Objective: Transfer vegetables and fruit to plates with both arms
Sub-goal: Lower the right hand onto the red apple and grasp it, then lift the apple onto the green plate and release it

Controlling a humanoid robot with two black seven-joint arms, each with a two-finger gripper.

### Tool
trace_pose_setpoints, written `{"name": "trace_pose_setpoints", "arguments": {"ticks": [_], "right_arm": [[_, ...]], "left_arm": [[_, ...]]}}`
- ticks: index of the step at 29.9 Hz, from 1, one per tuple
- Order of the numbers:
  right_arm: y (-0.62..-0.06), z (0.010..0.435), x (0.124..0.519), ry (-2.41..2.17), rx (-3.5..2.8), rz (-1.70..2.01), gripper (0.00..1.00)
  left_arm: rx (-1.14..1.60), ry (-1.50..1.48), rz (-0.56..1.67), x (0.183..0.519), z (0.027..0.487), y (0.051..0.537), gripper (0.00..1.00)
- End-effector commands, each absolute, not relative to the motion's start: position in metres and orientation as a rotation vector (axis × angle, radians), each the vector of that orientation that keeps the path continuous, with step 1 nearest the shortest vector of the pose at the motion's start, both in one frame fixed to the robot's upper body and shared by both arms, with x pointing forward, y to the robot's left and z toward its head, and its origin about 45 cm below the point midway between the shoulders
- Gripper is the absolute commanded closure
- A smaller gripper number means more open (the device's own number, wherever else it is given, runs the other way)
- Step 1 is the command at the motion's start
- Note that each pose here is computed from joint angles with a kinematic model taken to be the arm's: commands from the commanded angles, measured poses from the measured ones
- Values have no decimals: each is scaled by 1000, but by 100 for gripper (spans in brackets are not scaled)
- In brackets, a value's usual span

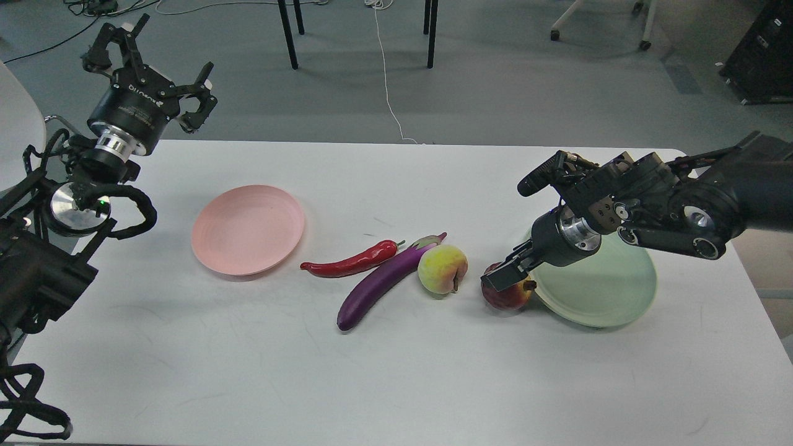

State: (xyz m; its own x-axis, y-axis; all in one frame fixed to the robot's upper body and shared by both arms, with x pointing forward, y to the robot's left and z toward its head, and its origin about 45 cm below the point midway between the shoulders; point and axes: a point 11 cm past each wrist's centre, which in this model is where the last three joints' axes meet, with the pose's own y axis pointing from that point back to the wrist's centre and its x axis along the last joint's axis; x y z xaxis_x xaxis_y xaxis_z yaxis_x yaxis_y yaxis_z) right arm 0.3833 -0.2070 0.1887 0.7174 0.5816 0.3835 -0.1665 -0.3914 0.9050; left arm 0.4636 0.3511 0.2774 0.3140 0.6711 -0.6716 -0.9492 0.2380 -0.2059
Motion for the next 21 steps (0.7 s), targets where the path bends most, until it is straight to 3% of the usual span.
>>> {"name": "trace_pose_setpoints", "arguments": {"ticks": [1, 7, 13, 16, 21], "right_arm": [[-201, 186, 382, 343, 1805, 841, 7], [-200, 177, 375, 366, 1813, 824, 12], [-204, 176, 372, 383, 1805, 814, 42], [-199, 184, 376, 368, 1816, 829, 50], [-193, 225, 384, 326, 1849, 896, 51]], "left_arm": [[-654, 504, 1177, 463, 276, 351, 2], [-658, 508, 1171, 464, 276, 347, 2], [-662, 505, 1173, 464, 277, 349, 2], [-664, 502, 1176, 464, 278, 351, 2], [-666, 498, 1179, 464, 279, 353, 2]]}}
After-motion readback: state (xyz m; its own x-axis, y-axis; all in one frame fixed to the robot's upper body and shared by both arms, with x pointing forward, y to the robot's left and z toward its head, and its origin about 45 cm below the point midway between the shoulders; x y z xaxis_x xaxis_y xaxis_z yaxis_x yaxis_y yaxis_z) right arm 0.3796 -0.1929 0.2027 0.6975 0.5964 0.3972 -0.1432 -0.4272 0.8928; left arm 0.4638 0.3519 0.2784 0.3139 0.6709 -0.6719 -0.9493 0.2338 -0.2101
